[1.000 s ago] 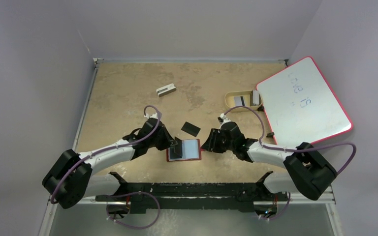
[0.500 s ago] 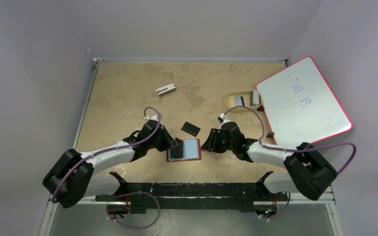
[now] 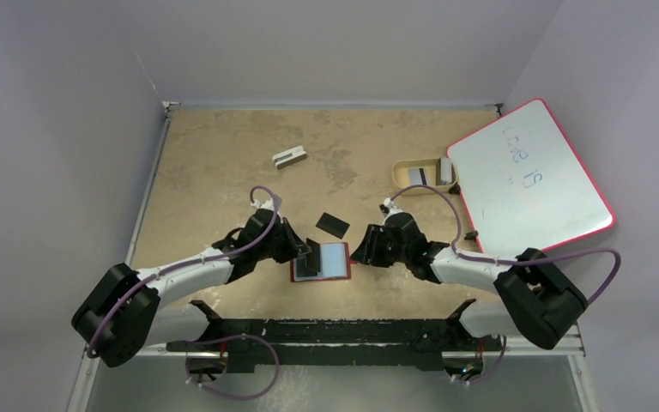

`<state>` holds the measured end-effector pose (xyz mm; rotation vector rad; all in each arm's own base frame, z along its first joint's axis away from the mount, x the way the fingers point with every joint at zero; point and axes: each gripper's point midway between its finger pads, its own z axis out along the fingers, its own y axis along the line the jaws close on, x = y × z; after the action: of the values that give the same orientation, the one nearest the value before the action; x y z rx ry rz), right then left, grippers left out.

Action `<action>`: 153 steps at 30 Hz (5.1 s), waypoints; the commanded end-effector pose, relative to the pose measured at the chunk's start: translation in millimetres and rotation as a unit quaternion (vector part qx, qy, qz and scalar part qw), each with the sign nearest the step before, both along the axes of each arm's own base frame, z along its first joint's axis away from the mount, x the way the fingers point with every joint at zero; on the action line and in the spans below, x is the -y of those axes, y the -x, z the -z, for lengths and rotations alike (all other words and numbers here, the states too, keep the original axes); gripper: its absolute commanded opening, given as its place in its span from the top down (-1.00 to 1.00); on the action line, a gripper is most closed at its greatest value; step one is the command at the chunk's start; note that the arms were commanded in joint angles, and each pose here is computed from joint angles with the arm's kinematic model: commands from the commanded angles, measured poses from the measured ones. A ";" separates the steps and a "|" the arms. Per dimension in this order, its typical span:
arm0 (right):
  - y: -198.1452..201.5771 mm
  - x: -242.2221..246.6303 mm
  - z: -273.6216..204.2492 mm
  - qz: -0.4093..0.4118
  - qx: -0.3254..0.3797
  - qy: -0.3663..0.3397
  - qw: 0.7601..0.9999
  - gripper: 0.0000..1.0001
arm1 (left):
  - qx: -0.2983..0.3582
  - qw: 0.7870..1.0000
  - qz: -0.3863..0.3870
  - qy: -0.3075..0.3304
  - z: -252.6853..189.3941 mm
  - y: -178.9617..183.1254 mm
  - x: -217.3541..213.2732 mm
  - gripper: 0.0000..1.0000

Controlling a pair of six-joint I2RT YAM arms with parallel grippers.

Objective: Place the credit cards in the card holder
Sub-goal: Insert the credit card into the card holder.

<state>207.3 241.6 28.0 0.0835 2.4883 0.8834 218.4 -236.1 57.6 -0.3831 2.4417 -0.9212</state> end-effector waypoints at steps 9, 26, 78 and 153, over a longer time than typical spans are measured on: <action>-10.7 -8.9 -10.7 -0.003 0.022 -0.014 1.000 0.15 | 0.005 1.000 0.001 0.023 4.8 -2.4 4.8 1.00; -8.0 -10.0 0.1 -0.004 0.011 -0.016 1.000 0.18 | 0.023 0.998 0.011 0.049 17.7 3.7 6.1 1.00; -8.9 -9.3 4.4 0.002 0.007 -0.014 1.000 0.21 | 0.081 0.987 0.017 0.137 14.0 8.5 24.5 1.00; -7.6 -5.6 -10.3 0.013 0.021 -0.018 1.000 0.28 | 0.000 0.998 -0.052 -0.040 29.5 19.7 22.1 0.34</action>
<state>204.2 241.5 22.3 0.1377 2.4849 0.9064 199.4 -264.2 27.4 -0.4740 2.3969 -0.8594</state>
